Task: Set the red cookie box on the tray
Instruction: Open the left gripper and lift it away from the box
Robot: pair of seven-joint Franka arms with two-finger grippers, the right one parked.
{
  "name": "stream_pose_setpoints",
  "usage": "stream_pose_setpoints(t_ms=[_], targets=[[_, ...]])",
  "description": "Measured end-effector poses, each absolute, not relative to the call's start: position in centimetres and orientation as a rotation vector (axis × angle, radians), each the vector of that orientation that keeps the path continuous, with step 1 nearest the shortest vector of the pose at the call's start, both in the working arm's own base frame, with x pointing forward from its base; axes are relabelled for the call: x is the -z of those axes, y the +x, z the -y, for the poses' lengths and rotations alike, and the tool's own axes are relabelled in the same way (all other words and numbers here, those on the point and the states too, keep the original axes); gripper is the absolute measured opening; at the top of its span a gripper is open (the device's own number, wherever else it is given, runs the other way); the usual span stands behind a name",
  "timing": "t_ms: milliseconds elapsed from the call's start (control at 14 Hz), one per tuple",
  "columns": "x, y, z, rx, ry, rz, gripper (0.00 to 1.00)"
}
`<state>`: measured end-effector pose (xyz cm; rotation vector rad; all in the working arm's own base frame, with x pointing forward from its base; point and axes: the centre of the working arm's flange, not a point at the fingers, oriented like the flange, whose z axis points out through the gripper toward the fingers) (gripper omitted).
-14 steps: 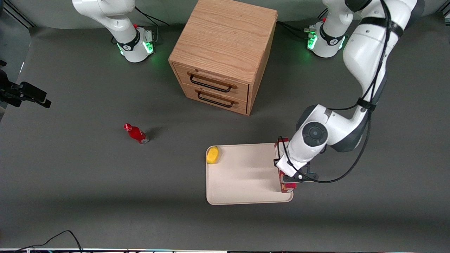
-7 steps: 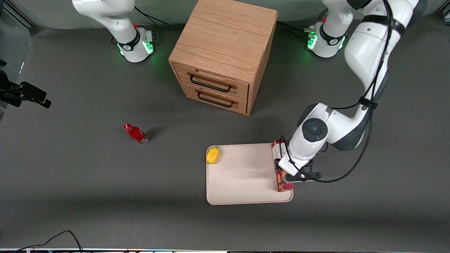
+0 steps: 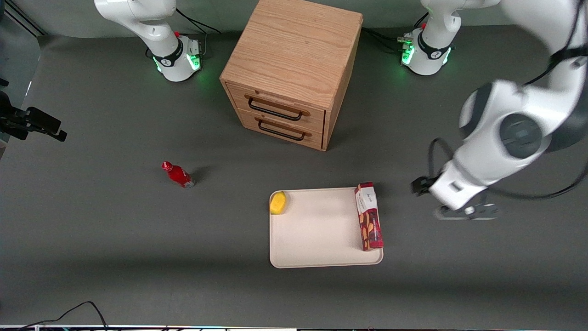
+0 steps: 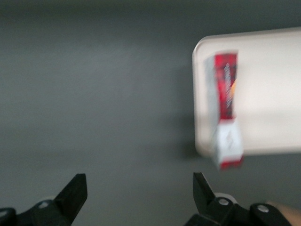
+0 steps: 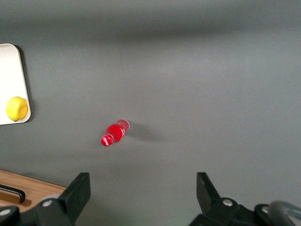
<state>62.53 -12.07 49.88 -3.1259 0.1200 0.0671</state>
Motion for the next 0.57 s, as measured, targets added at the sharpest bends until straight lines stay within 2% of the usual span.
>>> stream_pose_setpoints(t_ms=[286, 571], targets=[[-57.9, 57.5, 2.4, -0.175, -3.161, -0.315, 1.00], [-59.5, 55.9, 1.2, -0.195, -3.163, -0.338, 1.00]])
